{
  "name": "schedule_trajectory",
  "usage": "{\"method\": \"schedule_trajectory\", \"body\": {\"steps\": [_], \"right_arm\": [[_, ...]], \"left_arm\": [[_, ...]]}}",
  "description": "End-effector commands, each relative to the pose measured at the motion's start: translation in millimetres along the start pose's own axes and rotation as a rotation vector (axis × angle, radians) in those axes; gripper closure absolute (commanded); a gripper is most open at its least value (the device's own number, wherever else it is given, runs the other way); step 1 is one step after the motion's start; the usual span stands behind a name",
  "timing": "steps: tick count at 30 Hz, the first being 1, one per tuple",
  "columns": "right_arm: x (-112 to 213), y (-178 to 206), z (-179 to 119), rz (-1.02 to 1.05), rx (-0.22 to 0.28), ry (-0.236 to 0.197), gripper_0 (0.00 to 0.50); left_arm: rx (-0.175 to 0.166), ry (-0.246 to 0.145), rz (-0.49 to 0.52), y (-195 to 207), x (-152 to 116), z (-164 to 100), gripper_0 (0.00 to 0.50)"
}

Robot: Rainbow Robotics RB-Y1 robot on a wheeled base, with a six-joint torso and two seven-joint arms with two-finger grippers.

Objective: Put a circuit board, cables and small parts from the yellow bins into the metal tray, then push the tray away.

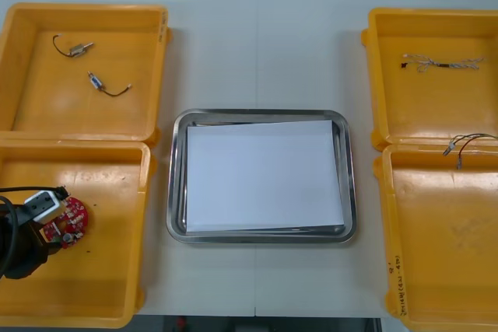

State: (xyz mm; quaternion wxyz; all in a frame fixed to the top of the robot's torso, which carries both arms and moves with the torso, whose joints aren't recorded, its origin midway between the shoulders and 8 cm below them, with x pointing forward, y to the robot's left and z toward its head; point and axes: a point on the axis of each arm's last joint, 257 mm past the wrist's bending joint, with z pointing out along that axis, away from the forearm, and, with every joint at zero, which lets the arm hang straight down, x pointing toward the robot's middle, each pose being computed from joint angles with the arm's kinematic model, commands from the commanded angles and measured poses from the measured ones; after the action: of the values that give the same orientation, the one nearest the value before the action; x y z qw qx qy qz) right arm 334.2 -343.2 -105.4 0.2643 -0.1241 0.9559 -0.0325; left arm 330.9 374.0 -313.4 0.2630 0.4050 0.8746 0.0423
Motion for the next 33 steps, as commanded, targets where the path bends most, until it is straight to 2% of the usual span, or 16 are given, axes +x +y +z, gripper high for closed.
{"method": "schedule_trajectory", "body": {"steps": [1, 14, 15, 17, 19, 20, 21, 33], "right_arm": [[-5.9, -7.8, -6.6, -0.015, 0.039, -0.004, 0.5], [-5.9, -7.8, -6.6, -0.012, 0.039, -0.004, 0.5], [-5.9, -7.8, -6.6, -0.012, 0.039, -0.004, 0.5], [-5.9, -7.8, -6.6, -0.012, 0.039, -0.004, 0.5], [-5.9, -7.8, -6.6, -0.012, 0.039, -0.004, 0.5], [-5.9, -7.8, -6.6, -0.012, 0.039, -0.004, 0.5], [-5.9, -7.8, -6.6, -0.011, 0.039, -0.004, 0.5], [-5.7, -7.4, -6.5, -0.01, 0.038, -0.004, 0.5]], "left_arm": [[0.002, -0.024, 0.096, 1.1, -11.6, 7.9, 0.0], [0.011, -0.018, 0.097, -3.9, -7.8, 8.5, 0.0], [0.008, -0.017, 0.101, -3.0, -7.4, 8.4, 0.028], [0.01, -0.014, 0.101, -4.4, -5.6, 8.7, 0.126], [0.01, -0.011, 0.102, -4.9, -4.1, 8.8, 0.31], [0.01, -0.011, 0.102, -4.9, -4.1, 8.8, 0.377], [0.011, -0.01, 0.102, -5.4, -3.4, 8.9, 0.497], [0.012, -0.01, 0.1, -5.4, -3.2, 8.8, 0.5]]}}
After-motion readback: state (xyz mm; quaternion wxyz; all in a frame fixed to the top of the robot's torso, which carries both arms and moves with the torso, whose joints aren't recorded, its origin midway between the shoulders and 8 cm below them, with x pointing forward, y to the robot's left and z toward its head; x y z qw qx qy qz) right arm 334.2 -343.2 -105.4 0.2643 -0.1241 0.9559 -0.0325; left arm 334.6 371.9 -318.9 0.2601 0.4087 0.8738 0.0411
